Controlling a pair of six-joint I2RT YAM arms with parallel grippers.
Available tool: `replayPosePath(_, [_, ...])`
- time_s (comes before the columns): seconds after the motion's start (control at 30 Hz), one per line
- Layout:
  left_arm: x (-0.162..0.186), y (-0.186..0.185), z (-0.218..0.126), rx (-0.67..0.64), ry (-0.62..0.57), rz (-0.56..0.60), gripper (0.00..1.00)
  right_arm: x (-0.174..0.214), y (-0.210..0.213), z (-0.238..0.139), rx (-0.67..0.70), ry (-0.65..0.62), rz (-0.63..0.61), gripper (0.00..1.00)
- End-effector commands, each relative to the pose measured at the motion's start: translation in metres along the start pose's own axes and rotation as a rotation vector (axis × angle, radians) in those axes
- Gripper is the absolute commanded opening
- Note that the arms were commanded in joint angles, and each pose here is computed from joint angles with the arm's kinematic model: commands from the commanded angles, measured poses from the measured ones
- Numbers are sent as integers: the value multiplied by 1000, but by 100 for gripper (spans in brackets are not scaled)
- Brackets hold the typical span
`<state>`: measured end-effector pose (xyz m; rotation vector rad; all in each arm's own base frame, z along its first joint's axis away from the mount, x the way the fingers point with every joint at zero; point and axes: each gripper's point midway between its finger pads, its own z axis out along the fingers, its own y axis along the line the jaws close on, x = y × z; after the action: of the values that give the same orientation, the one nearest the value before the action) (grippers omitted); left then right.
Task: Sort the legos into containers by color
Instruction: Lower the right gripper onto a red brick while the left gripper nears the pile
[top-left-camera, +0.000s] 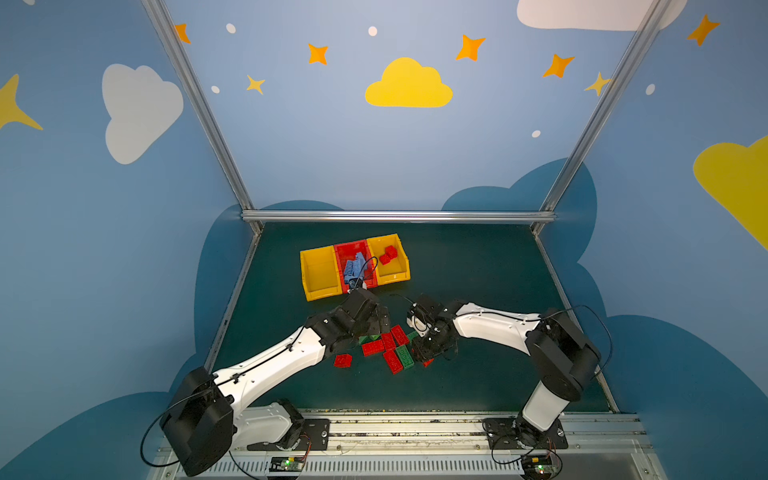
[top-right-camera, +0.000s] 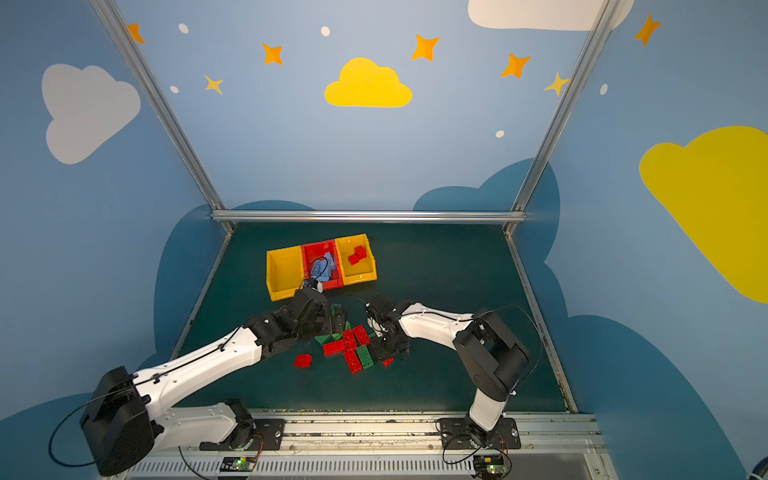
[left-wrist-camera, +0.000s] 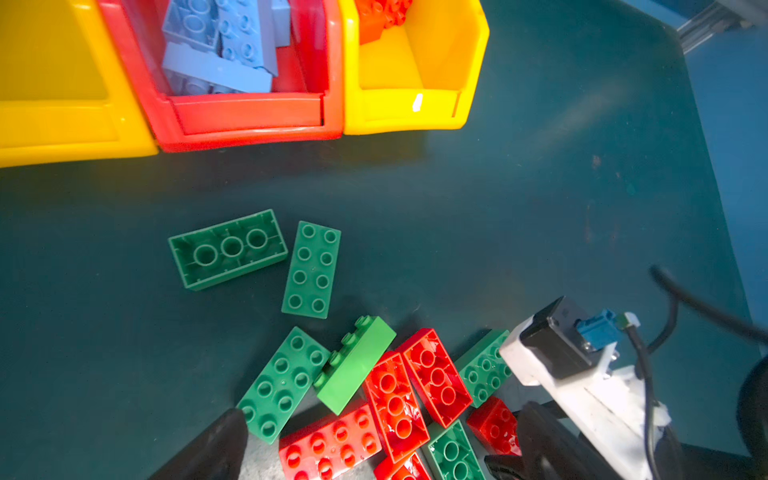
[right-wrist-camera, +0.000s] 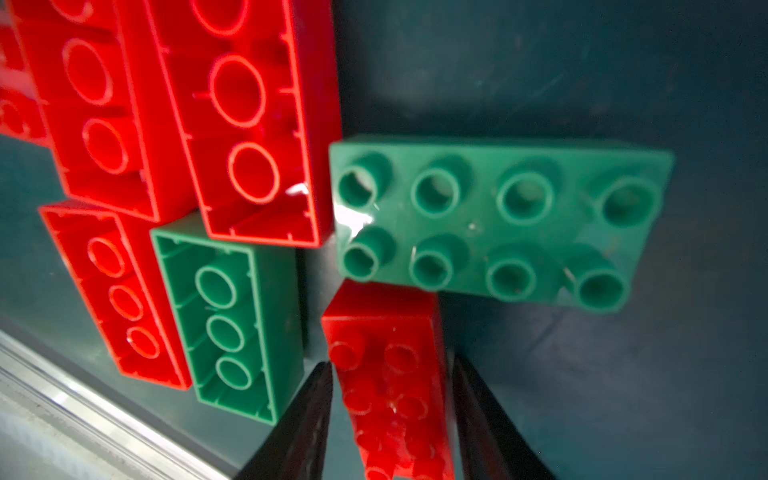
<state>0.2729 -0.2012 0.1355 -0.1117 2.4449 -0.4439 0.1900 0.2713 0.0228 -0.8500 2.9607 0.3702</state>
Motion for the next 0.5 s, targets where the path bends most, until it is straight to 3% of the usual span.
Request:
replayPosePath(0.0, [1, 12, -6, -40, -21, -12, 100, -7, -1, 4, 28, -1, 1, 45])
replayPosePath(0.23, [-2, 17, -10, -50, -39, -14, 100, -7, -5, 2, 62, 20, -16, 24])
replayPosePath(0.47, [-5, 18, -8, -54, -44, -12, 100, -15, -2, -40, 80, -40, -69, 23])
